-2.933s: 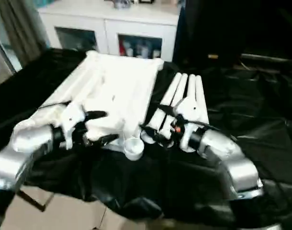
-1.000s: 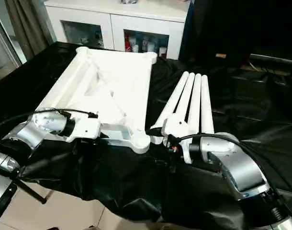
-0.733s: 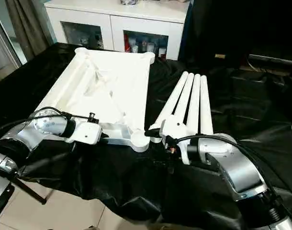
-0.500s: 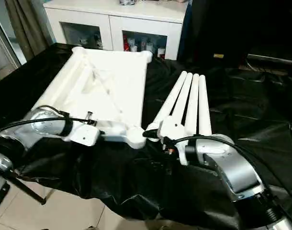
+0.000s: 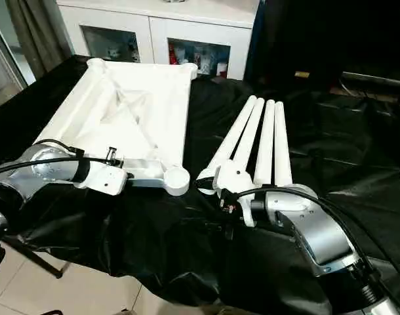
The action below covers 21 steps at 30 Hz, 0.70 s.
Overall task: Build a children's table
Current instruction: Move table base
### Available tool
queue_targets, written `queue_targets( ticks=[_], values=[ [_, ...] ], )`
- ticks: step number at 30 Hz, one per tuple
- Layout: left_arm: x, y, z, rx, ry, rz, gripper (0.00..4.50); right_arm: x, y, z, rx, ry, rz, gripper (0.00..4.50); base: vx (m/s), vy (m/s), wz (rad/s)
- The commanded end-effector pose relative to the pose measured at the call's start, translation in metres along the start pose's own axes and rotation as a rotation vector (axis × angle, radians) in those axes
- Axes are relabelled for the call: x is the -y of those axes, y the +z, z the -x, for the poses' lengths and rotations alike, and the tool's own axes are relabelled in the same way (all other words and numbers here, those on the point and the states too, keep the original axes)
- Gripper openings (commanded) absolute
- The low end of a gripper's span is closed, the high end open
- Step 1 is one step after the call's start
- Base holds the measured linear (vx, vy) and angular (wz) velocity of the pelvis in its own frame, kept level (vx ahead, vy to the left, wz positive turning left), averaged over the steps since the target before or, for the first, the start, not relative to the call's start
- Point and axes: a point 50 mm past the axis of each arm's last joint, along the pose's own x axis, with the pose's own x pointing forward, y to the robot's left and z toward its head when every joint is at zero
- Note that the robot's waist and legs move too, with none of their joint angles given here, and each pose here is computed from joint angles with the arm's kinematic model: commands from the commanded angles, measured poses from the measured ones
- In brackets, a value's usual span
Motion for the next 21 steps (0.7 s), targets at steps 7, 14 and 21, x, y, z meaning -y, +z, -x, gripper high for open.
queue_targets(
  ticks=[7, 14, 21],
  values=[
    [0.016, -0.020, 0.012, -0.068, -0.036, 0.087, 0.03, 0.002, 0.002, -0.002, 0.001, 0.010, 0.020, 4.50, 0.000, 0.000, 0.00],
    [0.028, -0.026, 0.021, -0.041, -0.110, 0.191, 0.84, 0.003, 0.003, -0.002, 0.005, 0.012, 0.023, 4.50, 0.000, 0.000, 0.00],
    [0.027, -0.024, 0.033, 0.015, -0.075, 0.200, 1.42, 0.006, 0.005, 0.000, 0.011, -0.001, 0.030, 4.50, 0.000, 0.000, 0.00]
  ],
)
